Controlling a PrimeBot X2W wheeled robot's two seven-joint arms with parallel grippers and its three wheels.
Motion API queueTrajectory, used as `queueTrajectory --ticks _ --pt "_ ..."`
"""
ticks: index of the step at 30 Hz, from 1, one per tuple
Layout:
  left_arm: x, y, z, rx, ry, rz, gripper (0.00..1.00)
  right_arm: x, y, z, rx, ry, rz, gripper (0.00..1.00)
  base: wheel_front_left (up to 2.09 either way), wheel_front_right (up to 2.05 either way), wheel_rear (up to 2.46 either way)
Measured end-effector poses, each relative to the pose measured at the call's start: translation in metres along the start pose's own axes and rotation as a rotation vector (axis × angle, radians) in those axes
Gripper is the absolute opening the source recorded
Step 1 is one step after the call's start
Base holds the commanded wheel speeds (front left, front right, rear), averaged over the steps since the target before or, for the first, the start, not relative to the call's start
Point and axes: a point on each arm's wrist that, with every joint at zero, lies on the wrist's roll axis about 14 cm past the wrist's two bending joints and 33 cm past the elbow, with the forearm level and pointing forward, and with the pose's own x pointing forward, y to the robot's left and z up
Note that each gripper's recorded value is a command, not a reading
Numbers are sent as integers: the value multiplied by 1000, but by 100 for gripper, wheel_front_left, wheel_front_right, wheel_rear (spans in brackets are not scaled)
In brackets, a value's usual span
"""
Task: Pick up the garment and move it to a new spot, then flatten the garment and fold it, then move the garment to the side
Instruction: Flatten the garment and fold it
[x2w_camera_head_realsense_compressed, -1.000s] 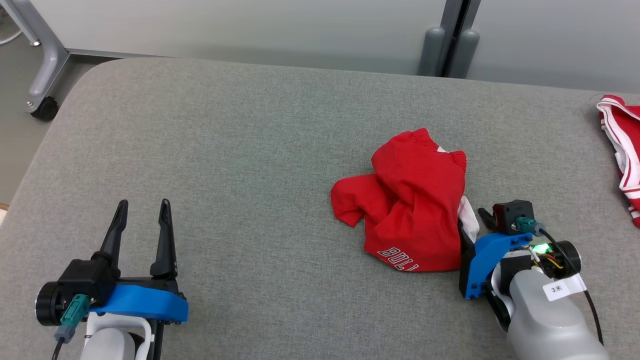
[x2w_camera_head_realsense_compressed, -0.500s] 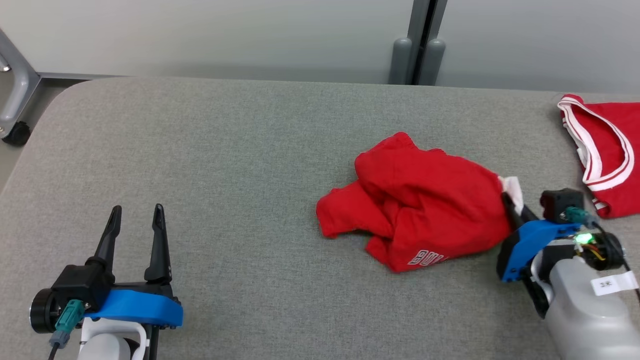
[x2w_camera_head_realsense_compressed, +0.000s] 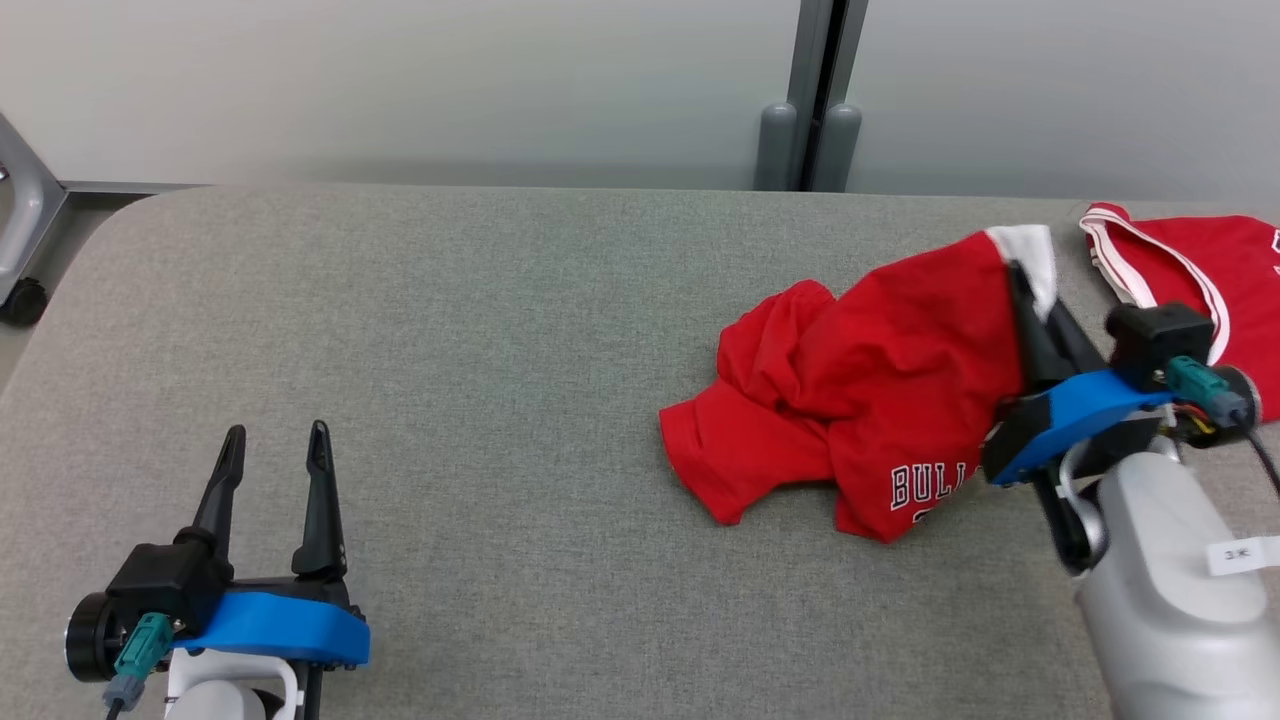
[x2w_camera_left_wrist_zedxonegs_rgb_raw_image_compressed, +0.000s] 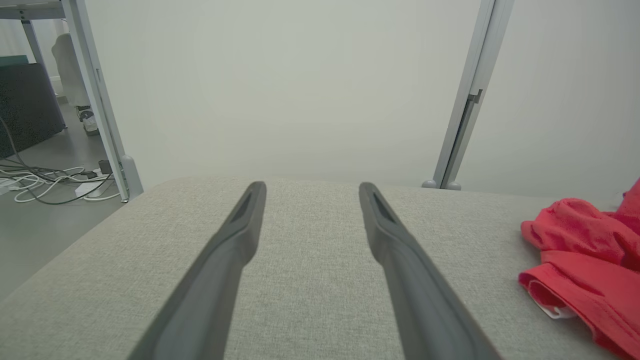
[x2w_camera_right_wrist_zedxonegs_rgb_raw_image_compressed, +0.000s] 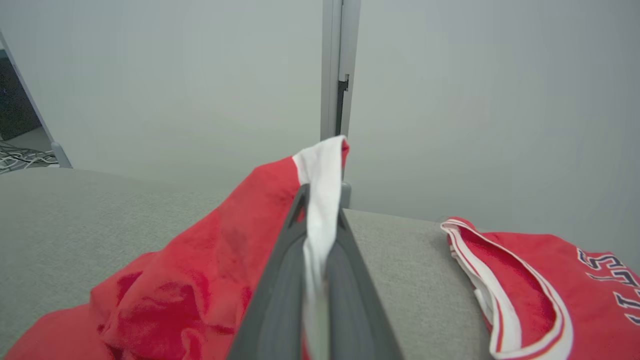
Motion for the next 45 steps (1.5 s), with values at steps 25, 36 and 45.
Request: queueTrajectory --ticks 25,36,45 --pt "-25 30 0 -4 6 102 100 -100 296 -44 130 173 849 55 0 0 0" --pt "-23 20 0 -15 0 77 100 -76 267 -22 103 82 746 100 0 0 0" --pt "-23 13 3 -11 -10 53 100 -34 175 5 -2 -20 504 100 0 0 0"
